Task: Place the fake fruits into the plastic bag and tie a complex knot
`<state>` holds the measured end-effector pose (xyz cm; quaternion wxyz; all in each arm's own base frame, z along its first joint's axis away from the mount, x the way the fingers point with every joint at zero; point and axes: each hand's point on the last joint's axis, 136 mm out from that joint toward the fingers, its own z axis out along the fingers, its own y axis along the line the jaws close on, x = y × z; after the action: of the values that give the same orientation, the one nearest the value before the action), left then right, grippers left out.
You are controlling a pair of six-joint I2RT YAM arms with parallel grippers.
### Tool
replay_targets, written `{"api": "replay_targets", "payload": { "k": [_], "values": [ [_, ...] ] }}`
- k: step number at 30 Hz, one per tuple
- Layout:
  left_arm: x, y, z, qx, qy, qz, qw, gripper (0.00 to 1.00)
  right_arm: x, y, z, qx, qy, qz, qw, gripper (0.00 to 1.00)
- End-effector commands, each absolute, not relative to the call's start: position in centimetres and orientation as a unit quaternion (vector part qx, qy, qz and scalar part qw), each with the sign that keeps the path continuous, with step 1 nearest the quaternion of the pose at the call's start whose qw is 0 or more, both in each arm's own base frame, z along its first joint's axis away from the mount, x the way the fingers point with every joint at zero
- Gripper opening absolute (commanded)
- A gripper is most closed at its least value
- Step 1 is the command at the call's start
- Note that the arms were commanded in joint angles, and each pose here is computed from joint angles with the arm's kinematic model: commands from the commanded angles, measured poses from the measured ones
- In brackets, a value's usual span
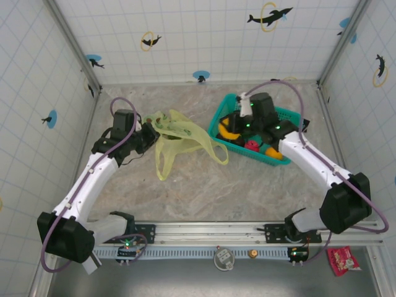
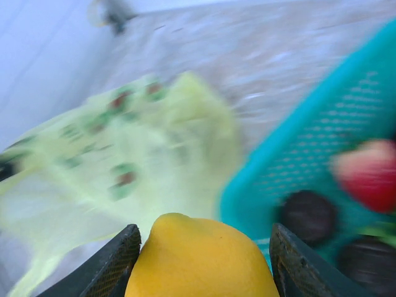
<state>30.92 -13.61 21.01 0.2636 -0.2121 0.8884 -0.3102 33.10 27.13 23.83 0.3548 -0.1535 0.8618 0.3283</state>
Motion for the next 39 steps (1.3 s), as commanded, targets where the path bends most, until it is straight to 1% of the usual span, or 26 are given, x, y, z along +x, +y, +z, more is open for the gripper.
{"api": "replay_targets", "payload": {
  "k": [1,5,7,11,17,23,26,30,34,36,37,38,39],
  "values": [
    [30.8,-13.6,21.0,-0.207,0.888,-0.314,0.263,0.00,29.3,32.2,26.7,-0.204,0.829,0.383,0.352,0.45],
    [30.7,-13.5,21.4,-0.206,0.886,-0.317,0.267,0.00,25.5,36.2,23.6,-0.256,0.837,0.363,0.320,0.46],
    [30.2,-13.4,20.3,-0.208,0.891,-0.312,0.258,0.00,25.1,37.0,21.5,-0.261,0.848,0.340,0.312,0.46],
    [30.0,-13.4,20.3,-0.205,0.891,-0.312,0.259,0.00,27.1,37.3,18.5,-0.243,0.869,0.286,0.322,0.47],
    [29.2,-13.6,19.9,-0.195,0.892,-0.318,0.255,0.00,31.4,38.3,16.7,-0.213,0.882,0.230,0.351,0.47],
    [28.1,-15.3,19.4,-0.140,0.895,-0.345,0.245,0.00,37.2,39.1,17.4,-0.171,0.881,0.189,0.398,0.47],
    [27.8,-15.8,18.9,-0.120,0.897,-0.350,0.241,0.00,39.0,40.0,18.2,-0.157,0.875,0.193,0.415,0.47],
    [27.4,-16.1,18.2,-0.111,0.906,-0.345,0.218,0.00,39.3,43.0,17.8,-0.147,0.873,0.237,0.400,0.48],
    [28.0,-15.8,18.4,-0.120,0.906,-0.337,0.225,0.00,37.5,46.0,16.0,-0.137,0.874,0.276,0.376,0.48],
    [28.4,-15.4,18.4,-0.128,0.906,-0.334,0.228,0.00,36.2,46.9,14.2,-0.145,0.880,0.272,0.362,0.49],
    [28.6,-15.2,18.4,-0.132,0.906,-0.331,0.230,0.00,35.3,47.1,12.9,-0.153,0.886,0.262,0.351,0.53],
    [28.7,-15.0,18.5,-0.134,0.906,-0.328,0.233,0.00,34.8,47.0,11.8,-0.158,0.892,0.247,0.343,0.61],
    [28.8,-14.7,18.4,-0.137,0.907,-0.322,0.234,0.00,34.3,46.6,10.5,-0.163,0.900,0.228,0.335,0.71]
  ]
}}
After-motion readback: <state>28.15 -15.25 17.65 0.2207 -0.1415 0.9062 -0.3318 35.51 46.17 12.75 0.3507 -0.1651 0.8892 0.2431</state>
